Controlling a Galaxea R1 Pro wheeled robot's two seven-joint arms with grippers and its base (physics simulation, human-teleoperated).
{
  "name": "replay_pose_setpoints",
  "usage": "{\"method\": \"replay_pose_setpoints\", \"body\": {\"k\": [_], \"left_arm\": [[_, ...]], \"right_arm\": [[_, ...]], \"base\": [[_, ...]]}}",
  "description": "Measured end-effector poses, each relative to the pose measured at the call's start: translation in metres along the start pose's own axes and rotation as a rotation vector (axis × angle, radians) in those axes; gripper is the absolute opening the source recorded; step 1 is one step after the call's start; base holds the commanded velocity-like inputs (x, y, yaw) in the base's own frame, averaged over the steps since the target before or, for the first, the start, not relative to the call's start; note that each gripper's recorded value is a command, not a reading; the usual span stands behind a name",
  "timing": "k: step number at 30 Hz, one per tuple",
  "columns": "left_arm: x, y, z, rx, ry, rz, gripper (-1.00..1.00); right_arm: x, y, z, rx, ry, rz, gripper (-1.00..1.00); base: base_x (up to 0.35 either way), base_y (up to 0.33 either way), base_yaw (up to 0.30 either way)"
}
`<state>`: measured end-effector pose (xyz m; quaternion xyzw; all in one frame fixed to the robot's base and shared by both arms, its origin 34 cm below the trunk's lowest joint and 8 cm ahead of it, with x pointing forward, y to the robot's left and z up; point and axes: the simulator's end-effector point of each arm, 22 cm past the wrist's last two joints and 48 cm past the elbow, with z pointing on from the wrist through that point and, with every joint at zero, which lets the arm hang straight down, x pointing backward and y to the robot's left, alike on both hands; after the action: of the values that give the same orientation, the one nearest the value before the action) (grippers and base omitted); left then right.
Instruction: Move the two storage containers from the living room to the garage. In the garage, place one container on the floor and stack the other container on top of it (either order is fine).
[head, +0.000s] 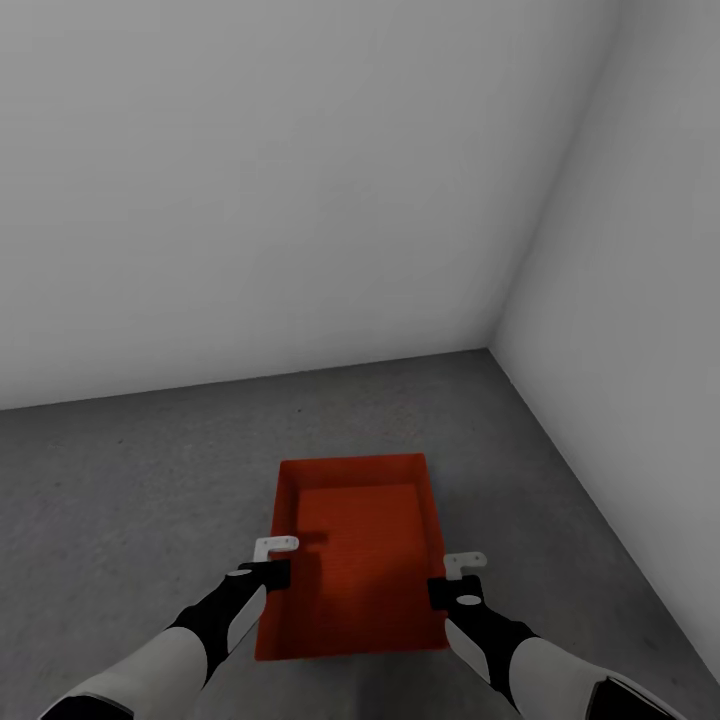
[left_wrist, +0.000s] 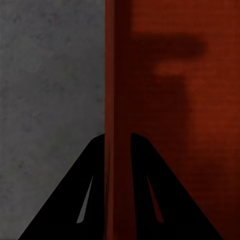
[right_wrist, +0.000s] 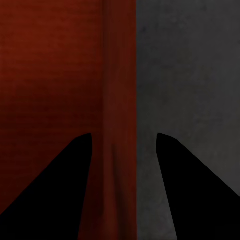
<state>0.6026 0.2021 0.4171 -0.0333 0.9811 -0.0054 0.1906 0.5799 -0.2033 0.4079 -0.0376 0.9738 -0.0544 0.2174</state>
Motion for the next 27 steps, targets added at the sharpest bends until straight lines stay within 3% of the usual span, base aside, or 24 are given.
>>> {"method": "replay_pose_setpoints", "body": {"k": [1, 2, 3, 27], "left_arm": [[0.0, -0.0001, 0.0, 0.0, 0.0, 0.0, -1.0], [0.0001, 0.0, 0.0, 0.0, 0.0, 0.0, -1.0], [-0.0078, 0.0006, -0.0003, -0.004, -0.032, 0.035, 1.0], [-0.0069, 0.0032, -0.0001, -0.012, -0.032, 0.048, 1.0]], "right_arm": [[0.0, 0.0, 0.0, 0.0, 0.0, 0.0, -1.0], [-0.0001, 0.0, 0.0, 0.0, 0.0, 0.0, 1.0], [0.0044, -0.0042, 0.0005, 0.009, 0.014, 0.03, 1.0], [0.0042, -0.0042, 0.0006, 0.009, 0.013, 0.03, 1.0]], "base": [[0.0, 0.0, 0.0], [0.0, 0.0, 0.0], [0.0, 0.0, 0.0], [0.0, 0.0, 0.0]]}}
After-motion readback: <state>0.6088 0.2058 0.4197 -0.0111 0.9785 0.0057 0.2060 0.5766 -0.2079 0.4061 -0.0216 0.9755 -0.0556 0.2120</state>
